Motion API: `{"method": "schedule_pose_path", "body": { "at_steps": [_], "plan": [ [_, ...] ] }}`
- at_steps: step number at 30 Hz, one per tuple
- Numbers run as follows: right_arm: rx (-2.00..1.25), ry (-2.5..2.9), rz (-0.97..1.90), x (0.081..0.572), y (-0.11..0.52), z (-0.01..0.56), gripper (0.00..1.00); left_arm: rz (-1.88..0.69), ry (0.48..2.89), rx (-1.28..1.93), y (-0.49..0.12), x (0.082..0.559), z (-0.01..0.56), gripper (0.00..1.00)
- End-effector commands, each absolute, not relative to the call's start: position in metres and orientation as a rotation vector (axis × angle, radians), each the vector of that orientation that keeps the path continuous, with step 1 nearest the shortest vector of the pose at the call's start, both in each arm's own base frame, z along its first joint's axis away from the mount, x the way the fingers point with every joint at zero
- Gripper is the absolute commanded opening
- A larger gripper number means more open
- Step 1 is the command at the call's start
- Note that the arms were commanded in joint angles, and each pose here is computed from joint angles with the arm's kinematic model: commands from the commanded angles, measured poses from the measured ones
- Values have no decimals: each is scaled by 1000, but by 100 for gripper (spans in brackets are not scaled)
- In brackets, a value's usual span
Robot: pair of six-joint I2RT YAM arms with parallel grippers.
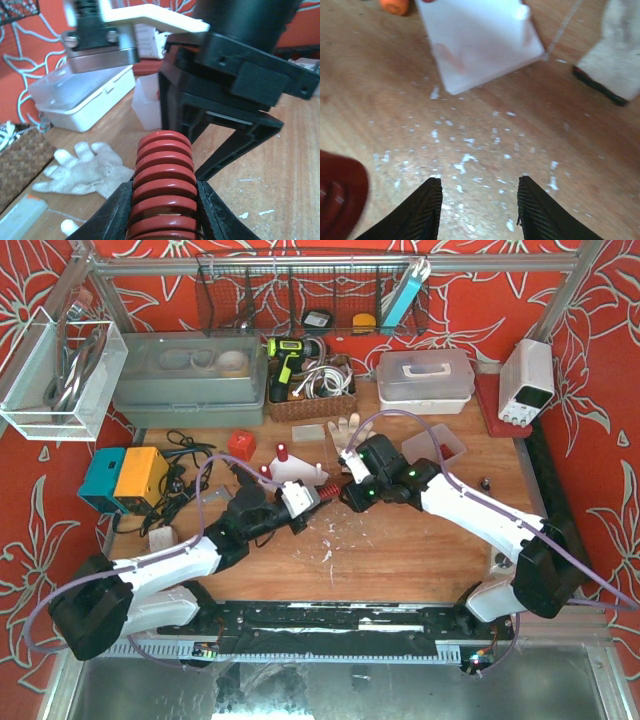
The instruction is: Install the large spring
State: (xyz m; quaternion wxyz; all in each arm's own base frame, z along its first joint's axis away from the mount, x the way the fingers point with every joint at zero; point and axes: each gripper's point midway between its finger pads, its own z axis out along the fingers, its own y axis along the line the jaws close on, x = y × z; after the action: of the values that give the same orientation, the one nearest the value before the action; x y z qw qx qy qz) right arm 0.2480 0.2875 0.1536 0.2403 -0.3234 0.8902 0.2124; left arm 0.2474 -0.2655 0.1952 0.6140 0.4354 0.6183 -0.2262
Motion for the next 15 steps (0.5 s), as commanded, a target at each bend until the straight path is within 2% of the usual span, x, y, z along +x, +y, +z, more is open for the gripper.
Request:
{"method": "schedule_pose_path", "body": {
  "at_steps": [1,4,9,12,15],
  "plan": [
    [-733,2408,273,274,249,173,47,-490,1595,896,-256,265,204,0],
    [-603,2360,91,290,217,184,52,-463,1796,853,-247,272,191,0],
    [-402,2305,-43,304,178,190,70,-388,2102,746,-218,286,192,0],
    [-329,2272,-88,304,161,195,78,-402,2184,748,-212,285,201,0],
    [-281,2239,-88,303,152,199,98,-304,2254,772,-200,288,208,0]
  ]
}}
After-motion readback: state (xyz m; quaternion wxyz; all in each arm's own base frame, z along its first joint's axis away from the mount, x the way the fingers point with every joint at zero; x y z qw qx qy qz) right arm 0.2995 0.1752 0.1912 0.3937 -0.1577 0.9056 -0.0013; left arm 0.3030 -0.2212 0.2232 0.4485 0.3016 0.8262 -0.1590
